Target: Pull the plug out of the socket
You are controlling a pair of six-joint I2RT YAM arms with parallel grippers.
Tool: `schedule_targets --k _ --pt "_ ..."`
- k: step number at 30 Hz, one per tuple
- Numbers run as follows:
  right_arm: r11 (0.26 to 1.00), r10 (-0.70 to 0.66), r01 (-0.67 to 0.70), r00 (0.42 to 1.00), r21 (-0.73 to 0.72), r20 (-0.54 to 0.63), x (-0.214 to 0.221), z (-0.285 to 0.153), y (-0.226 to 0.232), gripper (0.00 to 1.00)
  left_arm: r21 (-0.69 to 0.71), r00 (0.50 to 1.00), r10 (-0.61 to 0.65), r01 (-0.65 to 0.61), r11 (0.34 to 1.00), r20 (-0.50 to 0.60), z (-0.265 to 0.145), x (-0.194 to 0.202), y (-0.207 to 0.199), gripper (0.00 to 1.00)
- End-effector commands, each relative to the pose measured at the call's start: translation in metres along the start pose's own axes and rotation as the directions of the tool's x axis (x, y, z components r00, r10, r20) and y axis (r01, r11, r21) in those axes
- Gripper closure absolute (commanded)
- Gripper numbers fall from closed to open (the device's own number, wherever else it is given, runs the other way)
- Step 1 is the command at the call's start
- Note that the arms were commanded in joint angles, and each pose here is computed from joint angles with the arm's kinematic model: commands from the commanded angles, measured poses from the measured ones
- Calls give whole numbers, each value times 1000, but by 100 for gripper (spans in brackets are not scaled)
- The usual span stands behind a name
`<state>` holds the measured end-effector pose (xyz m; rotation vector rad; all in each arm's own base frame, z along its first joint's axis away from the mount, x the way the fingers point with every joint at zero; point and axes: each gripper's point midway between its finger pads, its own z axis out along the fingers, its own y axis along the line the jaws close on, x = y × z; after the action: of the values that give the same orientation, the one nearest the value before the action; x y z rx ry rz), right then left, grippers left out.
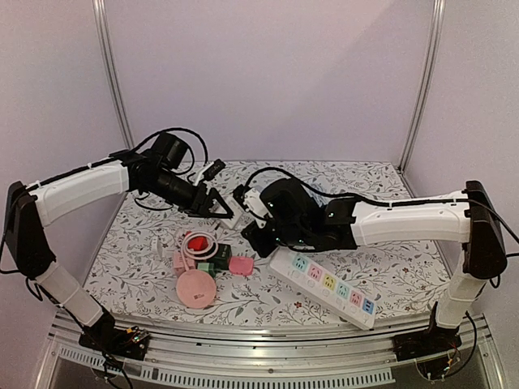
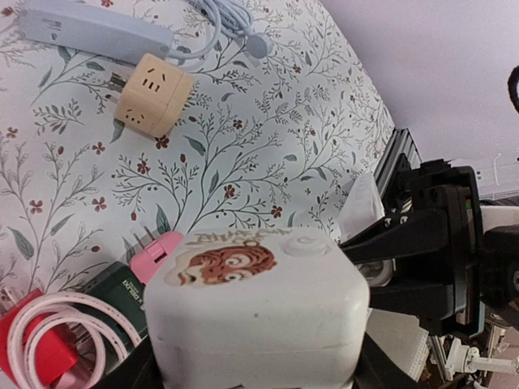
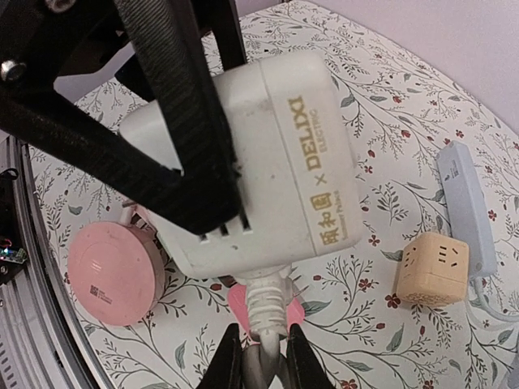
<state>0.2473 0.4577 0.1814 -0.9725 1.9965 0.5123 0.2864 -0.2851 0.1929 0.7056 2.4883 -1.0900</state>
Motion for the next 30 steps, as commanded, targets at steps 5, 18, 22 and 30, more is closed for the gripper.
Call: schedule_targets --k 5,18,22,30 --pt "1000 -6 4 993 18 120 -54 -50 6 100 -231 998 -49 39 972 -38 -2 12 52 97" --pt "990 5 2 999 140 -46 28 -7 -40 100 199 996 25 -42 979 89 -32 -11 -28 97" --pt "987 17 -3 996 161 -86 45 2 -49 100 231 994 19 -43 972 108 -39 -14 -32 97" --pt "992 19 -13 999 125 -47 22 -6 -43 100 174 993 -1 -19 985 117 -37 -16 -18 97"
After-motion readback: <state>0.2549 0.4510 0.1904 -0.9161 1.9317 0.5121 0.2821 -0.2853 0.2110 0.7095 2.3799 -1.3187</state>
